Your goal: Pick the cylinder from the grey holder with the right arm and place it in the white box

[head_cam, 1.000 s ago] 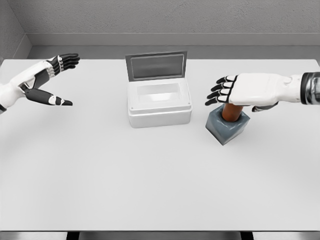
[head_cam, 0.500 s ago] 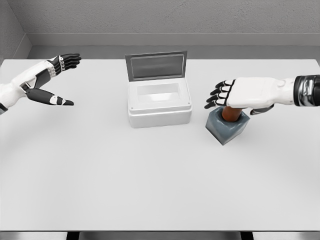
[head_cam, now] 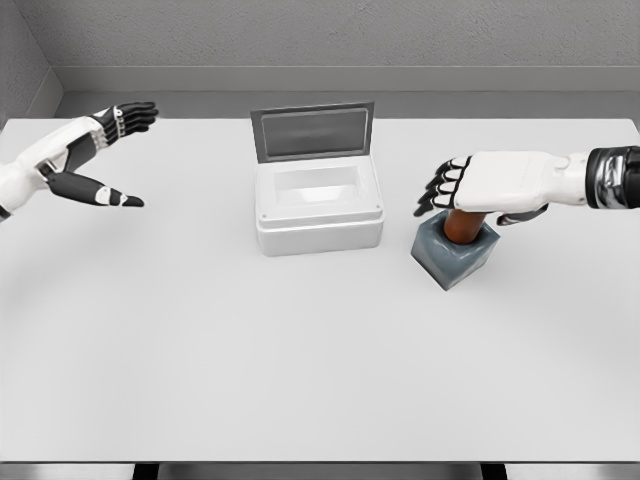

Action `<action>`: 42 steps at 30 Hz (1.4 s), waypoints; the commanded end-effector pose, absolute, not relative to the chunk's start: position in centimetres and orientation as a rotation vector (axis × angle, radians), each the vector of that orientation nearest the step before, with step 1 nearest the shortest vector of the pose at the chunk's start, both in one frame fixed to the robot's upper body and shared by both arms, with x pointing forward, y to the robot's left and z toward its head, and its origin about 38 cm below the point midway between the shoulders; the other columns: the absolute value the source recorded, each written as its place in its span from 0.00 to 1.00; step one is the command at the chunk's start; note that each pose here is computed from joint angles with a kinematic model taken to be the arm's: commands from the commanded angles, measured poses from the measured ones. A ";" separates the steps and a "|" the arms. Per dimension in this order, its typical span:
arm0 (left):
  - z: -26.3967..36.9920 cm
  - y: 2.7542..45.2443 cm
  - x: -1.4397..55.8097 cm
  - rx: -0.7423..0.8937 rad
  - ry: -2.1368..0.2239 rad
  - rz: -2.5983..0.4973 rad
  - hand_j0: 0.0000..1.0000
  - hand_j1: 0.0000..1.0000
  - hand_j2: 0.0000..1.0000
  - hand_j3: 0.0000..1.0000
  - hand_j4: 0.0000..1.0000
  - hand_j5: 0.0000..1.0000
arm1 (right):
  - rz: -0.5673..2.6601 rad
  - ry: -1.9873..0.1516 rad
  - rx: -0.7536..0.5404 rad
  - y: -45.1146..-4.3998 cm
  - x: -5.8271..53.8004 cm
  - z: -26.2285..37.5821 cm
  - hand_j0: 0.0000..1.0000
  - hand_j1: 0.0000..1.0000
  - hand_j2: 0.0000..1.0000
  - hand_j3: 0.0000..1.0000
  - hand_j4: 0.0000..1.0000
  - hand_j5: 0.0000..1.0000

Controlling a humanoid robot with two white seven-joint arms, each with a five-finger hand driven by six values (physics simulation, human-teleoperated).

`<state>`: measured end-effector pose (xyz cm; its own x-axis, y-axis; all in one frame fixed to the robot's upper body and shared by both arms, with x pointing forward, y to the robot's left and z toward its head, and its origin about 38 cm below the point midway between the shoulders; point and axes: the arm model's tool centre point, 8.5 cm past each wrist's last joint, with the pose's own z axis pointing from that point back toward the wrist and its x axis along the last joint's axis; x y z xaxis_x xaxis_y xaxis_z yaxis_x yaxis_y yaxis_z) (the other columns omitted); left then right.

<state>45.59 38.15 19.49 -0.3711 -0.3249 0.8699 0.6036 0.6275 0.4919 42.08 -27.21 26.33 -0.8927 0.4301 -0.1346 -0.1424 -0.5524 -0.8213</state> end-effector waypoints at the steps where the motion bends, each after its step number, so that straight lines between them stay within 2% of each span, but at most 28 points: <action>1: 19.6 38.6 45.6 -0.224 -1.687 -0.984 1.00 1.00 1.00 1.00 1.00 1.00 | 2.463 -1.266 -0.460 -27.2 42.1 26.4 0.73 0.73 0.73 0.73 0.73 0.73; 3: 19.6 38.5 45.6 -0.226 -1.686 -0.985 1.00 1.00 1.00 1.00 1.00 1.00 | 2.463 -1.265 -0.463 -27.3 42.1 26.4 0.49 0.49 0.49 0.49 0.49 0.49; 4: 19.6 38.6 45.6 -0.225 -1.685 -0.984 1.00 1.00 1.00 1.00 1.00 1.00 | 2.463 -1.265 -0.463 -27.3 42.1 26.4 0.43 0.43 0.43 0.43 0.43 0.43; 5: 19.6 38.5 45.6 -0.226 -1.686 -0.985 1.00 1.00 1.00 1.00 1.00 1.00 | 2.462 -1.266 -0.462 -27.2 42.1 26.4 0.30 0.30 0.30 0.30 0.30 0.30; 7: 19.6 38.6 45.6 -0.225 -1.687 -0.985 1.00 1.00 1.00 1.00 1.00 1.00 | 2.462 -1.265 -0.463 -27.3 42.1 26.5 0.21 0.21 0.21 0.21 0.21 0.21; 8: 19.6 38.6 45.6 -0.225 -1.687 -0.985 1.00 1.00 1.00 1.00 1.00 1.00 | 2.462 -1.265 -0.463 -27.3 42.1 26.5 0.11 0.11 0.11 0.11 0.11 0.11; 10: 19.6 38.6 45.6 -0.224 -1.687 -0.984 1.00 1.00 1.00 1.00 1.00 1.00 | 2.461 -1.258 -0.469 -27.5 42.1 26.6 0.05 0.05 0.05 0.05 0.05 0.05; 12: 19.6 38.5 45.6 -0.227 -1.688 -0.984 1.00 1.00 1.00 1.00 1.00 1.00 | 2.460 -1.257 -0.478 -27.7 42.1 26.9 0.04 0.04 0.04 0.04 0.04 0.04; 15: 19.6 38.4 45.5 -0.230 -1.687 -0.986 1.00 1.00 1.00 1.00 1.00 1.00 | 2.445 -1.275 -0.573 -28.5 42.7 30.0 0.04 0.04 0.04 0.04 0.04 0.04; 17: 19.6 38.1 45.5 -0.238 -1.691 -0.992 1.00 1.00 1.00 1.00 1.00 1.00 | 2.454 -1.345 -0.613 -26.8 43.4 32.1 0.05 0.05 0.05 0.05 0.05 0.05; 24: 19.2 37.7 45.5 -0.248 -1.691 -0.987 1.00 1.00 1.00 1.00 1.00 1.00 | 2.475 -1.569 -0.528 -18.5 45.1 33.1 0.05 0.05 0.05 0.05 0.05 0.05; 29: 19.3 37.7 45.5 -0.248 -1.690 -0.989 1.00 1.00 1.00 1.00 1.00 1.00 | 2.491 -1.527 -0.449 -15.3 47.4 31.2 0.06 0.06 0.06 0.06 0.06 0.06; 34: 19.3 37.7 45.5 -0.248 -1.690 -0.989 1.00 1.00 1.00 1.00 1.00 1.00 | 2.518 -1.466 -0.411 -14.5 48.1 29.7 0.06 0.06 0.06 0.06 0.06 0.06; 42: 19.2 37.7 45.5 -0.250 -1.691 -0.988 1.00 1.00 1.00 1.00 1.00 1.00 | 2.485 -1.403 -0.422 -15.8 49.4 29.1 0.09 0.09 0.09 0.09 0.09 0.09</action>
<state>45.44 37.66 19.12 -0.3712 -0.3147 0.8736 0.6123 0.6244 0.4850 49.23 -15.62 29.39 -0.9278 0.3474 -0.1359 -0.0627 -0.5045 -0.8611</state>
